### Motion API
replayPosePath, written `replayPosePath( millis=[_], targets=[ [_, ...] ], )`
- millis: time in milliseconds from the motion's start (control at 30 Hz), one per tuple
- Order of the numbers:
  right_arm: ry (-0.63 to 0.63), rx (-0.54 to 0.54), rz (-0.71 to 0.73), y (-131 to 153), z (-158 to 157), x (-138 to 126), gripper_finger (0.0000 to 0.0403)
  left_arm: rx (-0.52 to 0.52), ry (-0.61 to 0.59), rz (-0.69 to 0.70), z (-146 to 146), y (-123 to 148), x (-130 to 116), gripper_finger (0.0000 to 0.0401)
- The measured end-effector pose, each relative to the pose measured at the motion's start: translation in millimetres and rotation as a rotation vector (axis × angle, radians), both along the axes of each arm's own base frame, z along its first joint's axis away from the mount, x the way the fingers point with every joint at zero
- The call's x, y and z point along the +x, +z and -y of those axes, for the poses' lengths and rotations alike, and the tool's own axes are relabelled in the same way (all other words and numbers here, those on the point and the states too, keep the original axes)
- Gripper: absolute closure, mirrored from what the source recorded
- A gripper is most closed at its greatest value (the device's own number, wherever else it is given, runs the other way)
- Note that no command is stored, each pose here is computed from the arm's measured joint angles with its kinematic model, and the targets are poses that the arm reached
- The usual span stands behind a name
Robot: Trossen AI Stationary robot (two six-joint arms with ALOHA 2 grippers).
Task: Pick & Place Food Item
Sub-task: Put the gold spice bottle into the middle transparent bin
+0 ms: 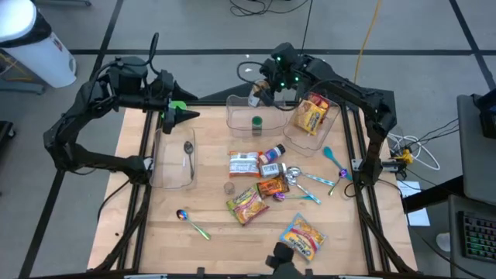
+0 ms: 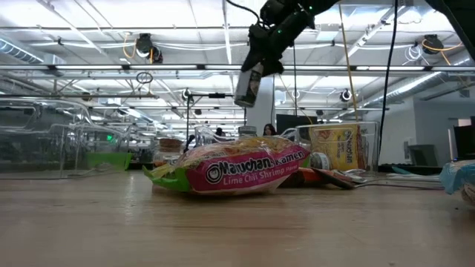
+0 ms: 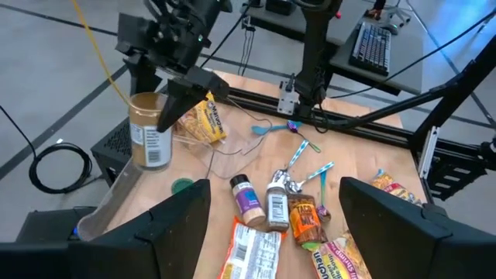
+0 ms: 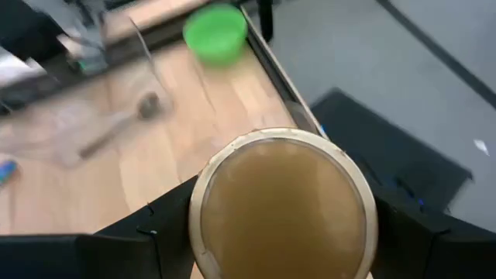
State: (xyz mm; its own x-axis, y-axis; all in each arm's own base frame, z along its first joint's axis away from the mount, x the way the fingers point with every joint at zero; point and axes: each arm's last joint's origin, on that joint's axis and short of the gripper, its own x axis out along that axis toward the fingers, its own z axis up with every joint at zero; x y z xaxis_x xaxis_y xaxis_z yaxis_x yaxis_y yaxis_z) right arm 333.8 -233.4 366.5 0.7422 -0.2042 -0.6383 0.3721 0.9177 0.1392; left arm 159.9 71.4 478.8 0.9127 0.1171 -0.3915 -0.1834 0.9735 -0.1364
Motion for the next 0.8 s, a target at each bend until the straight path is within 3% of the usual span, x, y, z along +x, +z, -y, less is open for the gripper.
replayPosePath(
  millis=[367, 633, 800],
  targets=[
    [-0.034, -0.061, -0.146, -12, 10, -14, 0.0135, -0.020, 0.005, -0.017, -3, -3, 7, 0.0107],
    [-0.016, -0.101, -0.217, -40, 8, -10, 0.0135, -0.050, 0.011, -0.051, -11, -11, 22, 0.0107],
    [0.009, -0.072, -0.263, -65, 5, -10, 0.0135, -0.053, 0.009, -0.071, -17, -16, 34, 0.0107]
  ],
)
